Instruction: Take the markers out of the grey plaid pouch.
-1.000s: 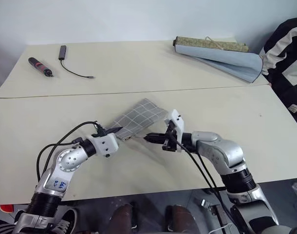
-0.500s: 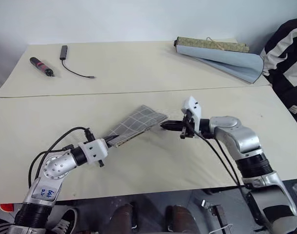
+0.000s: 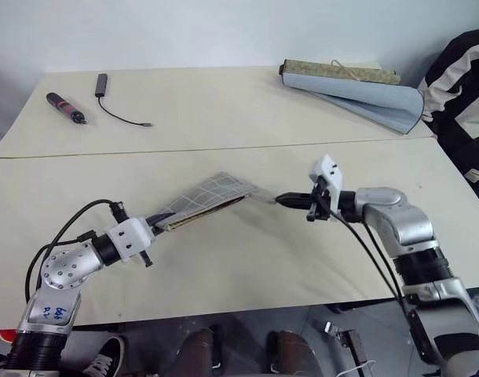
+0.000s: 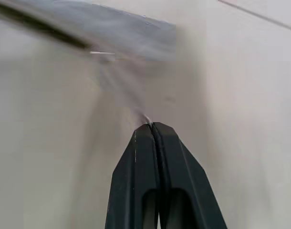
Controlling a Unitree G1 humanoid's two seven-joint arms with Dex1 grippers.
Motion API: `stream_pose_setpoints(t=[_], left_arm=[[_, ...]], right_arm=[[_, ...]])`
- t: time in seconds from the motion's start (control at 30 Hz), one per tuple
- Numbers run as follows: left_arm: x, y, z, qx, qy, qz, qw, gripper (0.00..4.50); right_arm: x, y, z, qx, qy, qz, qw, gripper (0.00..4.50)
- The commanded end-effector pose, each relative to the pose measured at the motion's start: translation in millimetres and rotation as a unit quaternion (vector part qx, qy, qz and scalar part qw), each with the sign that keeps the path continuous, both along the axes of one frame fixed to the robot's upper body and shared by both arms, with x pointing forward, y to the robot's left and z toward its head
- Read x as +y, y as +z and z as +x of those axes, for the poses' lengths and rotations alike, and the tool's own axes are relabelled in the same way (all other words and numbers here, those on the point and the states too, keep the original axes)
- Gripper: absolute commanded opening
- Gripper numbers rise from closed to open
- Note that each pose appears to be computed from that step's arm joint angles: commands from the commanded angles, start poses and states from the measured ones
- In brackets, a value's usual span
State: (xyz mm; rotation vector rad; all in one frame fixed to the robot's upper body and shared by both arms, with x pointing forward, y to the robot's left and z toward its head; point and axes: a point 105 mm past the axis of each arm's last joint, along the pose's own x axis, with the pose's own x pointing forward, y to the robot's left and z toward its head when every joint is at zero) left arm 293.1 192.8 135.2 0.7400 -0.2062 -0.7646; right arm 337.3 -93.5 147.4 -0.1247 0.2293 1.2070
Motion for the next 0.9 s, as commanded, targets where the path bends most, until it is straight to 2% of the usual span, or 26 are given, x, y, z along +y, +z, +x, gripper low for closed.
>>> stream_pose_setpoints(t=[0.03, 0.13, 0.4, 0.47, 0.63, 0.73, 0.83, 0.9], left_arm=[[-9, 10, -1, -0.020, -0.013, -0.009, 1.000, 0.00], [-1, 8, -1, -0.015, -0.002, -0.006, 1.000, 0.00], [1, 4, -11, 0.016, -0.028, -0.009, 0.999, 0.00], [4, 2, -13, 0.023, -0.031, -0.006, 0.999, 0.00], [7, 1, -14, 0.032, -0.036, -0.010, 0.999, 0.00], [2, 4, -12, 0.034, -0.038, -0.027, 0.998, 0.00], [1, 8, -9, 0.039, -0.034, -0.048, 0.997, 0.00], [0, 9, -8, 0.048, -0.034, -0.060, 0.996, 0.00]], right_arm=[[22, 11, -15, -0.010, 0.034, 0.024, 0.999, 0.03], [9, 5, -5, -0.020, 0.001, -0.003, 1.000, 0.03], [-45, 14, 32, -0.070, -0.086, -0.062, 0.992, 0.03], [-61, 10, 39, -0.084, -0.107, -0.096, 0.986, 0.03], [-82, 5, 46, -0.098, -0.126, -0.131, 0.978, 0.03], [-71, 2, 39, -0.078, -0.103, -0.110, 0.986, 0.03], [-59, 11, 34, -0.071, -0.085, -0.068, 0.991, 0.63], [-55, 29, 37, -0.080, -0.093, -0.023, 0.992, 1.25]])
